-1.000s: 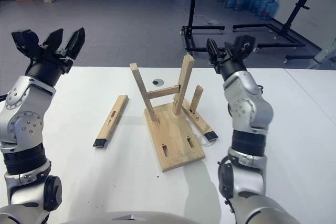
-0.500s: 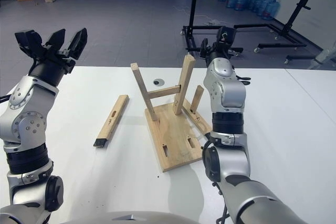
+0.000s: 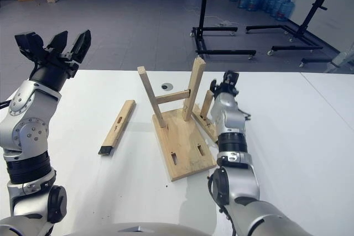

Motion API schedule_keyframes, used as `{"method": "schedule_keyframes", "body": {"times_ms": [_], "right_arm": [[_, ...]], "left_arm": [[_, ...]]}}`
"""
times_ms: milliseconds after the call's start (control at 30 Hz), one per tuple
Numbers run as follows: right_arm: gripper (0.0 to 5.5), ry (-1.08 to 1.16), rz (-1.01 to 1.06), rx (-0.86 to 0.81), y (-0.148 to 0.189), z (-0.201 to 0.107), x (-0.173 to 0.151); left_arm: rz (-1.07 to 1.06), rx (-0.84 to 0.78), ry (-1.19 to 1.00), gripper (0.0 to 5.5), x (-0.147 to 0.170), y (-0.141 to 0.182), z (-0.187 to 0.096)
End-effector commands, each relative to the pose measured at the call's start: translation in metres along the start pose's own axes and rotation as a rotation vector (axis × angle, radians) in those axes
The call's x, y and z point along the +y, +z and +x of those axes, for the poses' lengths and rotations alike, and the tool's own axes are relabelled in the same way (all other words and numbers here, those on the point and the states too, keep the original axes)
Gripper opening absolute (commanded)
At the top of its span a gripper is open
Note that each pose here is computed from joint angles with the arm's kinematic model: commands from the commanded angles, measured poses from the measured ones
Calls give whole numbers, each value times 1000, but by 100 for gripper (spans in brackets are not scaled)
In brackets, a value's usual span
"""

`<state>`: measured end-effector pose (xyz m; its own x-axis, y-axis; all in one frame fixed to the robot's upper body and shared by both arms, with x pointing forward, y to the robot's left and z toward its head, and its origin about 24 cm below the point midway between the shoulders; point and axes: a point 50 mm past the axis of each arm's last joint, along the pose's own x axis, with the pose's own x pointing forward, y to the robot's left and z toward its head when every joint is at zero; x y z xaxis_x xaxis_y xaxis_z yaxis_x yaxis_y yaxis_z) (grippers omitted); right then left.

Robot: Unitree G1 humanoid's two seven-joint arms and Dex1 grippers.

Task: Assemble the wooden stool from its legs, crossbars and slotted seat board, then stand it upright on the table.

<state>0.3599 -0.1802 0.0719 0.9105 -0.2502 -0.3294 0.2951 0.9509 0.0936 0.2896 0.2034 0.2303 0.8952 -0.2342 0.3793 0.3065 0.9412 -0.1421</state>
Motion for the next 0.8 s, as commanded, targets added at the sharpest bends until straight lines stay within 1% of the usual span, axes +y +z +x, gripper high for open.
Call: {"method": "schedule_keyframes", "body": {"times_ms": [33,133,267,400,467,500,600,800], "right_arm": [[339,14,1,5,-8,0,1],[339,5,10,-87,24,2,-7],[339,-22,-2,-157,49,2,-21],[339,-30,69,-219,81,-9,-29],[339,-7,100,-253,102,-20,-18],[339,15,112,-256,110,-26,-7],[339,96,91,-265,121,-43,26],[339,103,50,-266,125,-54,40]], "left_arm": [[10,9,-1,397,1,-2,0],[14,5,7,397,2,-1,-1],[13,0,2,397,1,-2,1],[16,-1,-1,397,0,-2,1],[18,-1,3,397,0,-1,0],[18,-2,2,397,0,-1,0],[12,-2,-11,397,-3,-2,2],[15,-4,-14,397,-4,-1,2]]}}
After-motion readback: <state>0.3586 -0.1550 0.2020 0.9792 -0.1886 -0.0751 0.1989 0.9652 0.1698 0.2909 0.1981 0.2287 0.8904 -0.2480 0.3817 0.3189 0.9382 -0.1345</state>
